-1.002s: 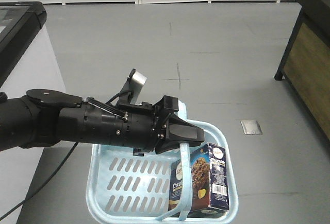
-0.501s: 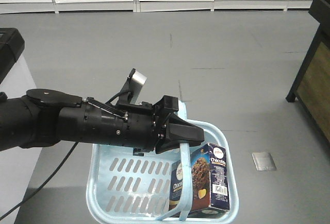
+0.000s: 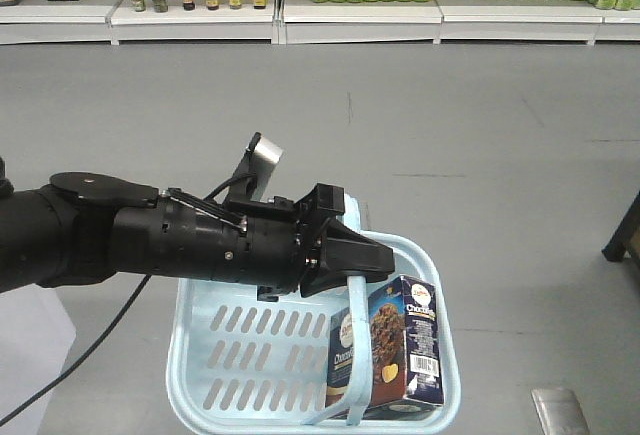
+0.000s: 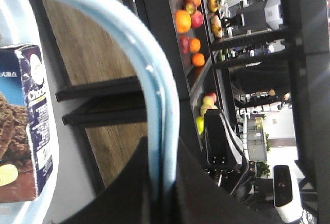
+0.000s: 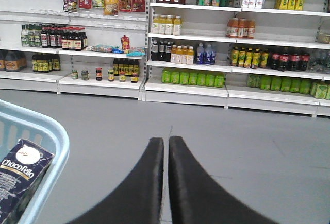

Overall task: Left arm holds basket, right arm returns cookies
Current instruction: 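Drive toward the drink shelves holding the basket in the left gripper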

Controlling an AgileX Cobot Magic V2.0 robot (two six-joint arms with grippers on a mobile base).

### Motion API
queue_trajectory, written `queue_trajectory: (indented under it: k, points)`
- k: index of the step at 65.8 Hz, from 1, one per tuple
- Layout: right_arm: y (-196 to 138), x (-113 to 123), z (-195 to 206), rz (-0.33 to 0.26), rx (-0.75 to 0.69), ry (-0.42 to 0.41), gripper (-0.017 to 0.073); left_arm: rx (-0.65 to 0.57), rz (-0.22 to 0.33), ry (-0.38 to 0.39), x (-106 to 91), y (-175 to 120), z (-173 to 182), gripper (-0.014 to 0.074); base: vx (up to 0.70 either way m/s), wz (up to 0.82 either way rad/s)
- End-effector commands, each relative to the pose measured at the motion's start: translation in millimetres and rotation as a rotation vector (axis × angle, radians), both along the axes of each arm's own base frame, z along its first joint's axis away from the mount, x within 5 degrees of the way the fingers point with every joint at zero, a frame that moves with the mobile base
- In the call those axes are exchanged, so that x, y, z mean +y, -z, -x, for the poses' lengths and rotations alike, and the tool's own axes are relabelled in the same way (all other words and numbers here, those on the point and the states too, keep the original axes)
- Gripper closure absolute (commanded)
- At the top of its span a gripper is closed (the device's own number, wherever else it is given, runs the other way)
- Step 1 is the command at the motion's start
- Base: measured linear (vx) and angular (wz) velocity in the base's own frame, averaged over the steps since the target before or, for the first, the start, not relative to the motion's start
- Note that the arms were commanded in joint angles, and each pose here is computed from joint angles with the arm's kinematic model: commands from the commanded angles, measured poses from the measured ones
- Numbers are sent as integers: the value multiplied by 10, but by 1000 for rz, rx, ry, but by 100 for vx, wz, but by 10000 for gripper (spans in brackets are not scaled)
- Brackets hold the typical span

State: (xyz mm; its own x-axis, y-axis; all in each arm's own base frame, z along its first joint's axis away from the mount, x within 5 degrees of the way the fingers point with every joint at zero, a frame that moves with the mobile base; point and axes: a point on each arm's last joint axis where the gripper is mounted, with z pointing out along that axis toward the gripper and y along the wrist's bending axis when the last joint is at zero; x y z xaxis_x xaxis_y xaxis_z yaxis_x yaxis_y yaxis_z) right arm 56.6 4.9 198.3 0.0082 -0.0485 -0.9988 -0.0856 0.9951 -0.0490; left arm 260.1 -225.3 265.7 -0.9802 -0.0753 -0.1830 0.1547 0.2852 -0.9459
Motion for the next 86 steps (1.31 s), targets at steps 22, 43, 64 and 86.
queue_trajectory:
  k: [22, 43, 64, 86]
  points:
    - [-14, -4, 3, 6, -69, 6, 569, -25, 153, -5, 6, -357, 51, 596, 54, 0]
    - [-14, -4, 3, 6, -69, 6, 569, -25, 153, -5, 6, -357, 51, 596, 53, -3]
    - [-14, -4, 3, 6, -69, 6, 569, -25, 153, -5, 6, -357, 51, 596, 54, 1]
    - [-14, -4, 3, 6, -69, 6, 569, -25, 153, -6, 7, -357, 50, 596, 53, 2]
